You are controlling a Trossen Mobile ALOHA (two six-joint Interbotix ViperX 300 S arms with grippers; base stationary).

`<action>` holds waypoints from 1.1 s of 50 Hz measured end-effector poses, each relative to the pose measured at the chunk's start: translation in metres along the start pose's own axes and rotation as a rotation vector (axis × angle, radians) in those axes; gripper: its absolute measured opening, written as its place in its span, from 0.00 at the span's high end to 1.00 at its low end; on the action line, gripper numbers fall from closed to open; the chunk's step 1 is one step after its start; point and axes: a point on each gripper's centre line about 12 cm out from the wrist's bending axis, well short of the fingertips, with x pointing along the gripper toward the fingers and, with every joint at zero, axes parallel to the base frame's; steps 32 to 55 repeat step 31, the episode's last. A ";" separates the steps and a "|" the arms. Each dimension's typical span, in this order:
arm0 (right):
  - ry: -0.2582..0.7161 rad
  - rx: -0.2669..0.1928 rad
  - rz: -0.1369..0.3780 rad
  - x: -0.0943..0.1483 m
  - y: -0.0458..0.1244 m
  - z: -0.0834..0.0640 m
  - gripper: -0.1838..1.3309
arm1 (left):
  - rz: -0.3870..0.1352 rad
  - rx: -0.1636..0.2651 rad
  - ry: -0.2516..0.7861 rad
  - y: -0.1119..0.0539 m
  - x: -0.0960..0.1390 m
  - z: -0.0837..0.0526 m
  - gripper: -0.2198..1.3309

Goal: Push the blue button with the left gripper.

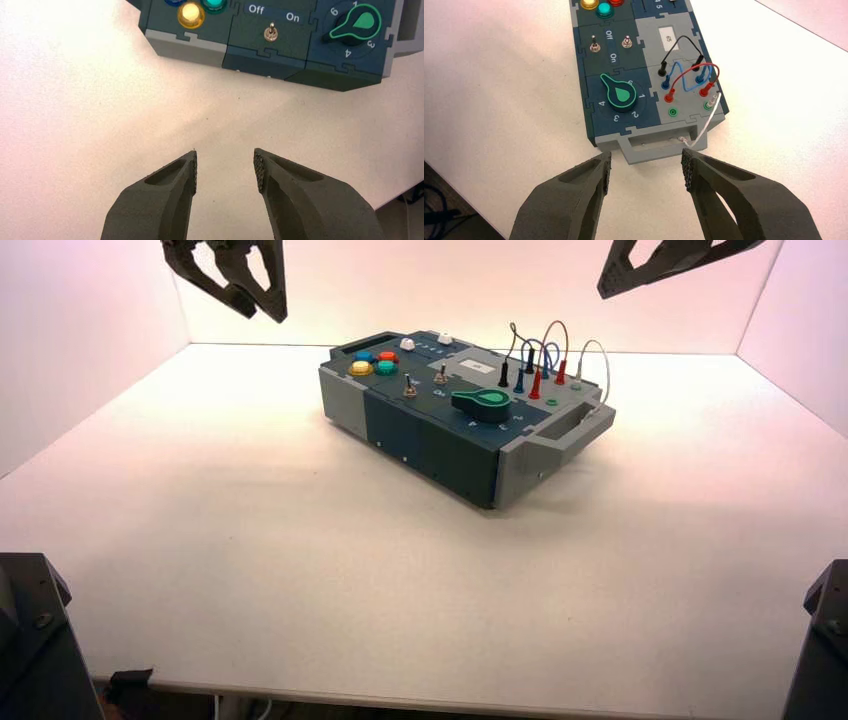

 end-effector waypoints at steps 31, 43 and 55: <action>-0.012 0.000 -0.001 -0.002 0.000 0.000 0.06 | -0.006 -0.003 0.027 0.001 0.008 0.000 0.14; -0.012 0.000 -0.001 -0.002 0.000 0.000 0.06 | -0.006 -0.003 0.027 0.001 0.008 0.000 0.14; -0.012 0.000 -0.001 -0.002 0.000 0.000 0.06 | -0.006 -0.003 0.027 0.001 0.008 0.000 0.14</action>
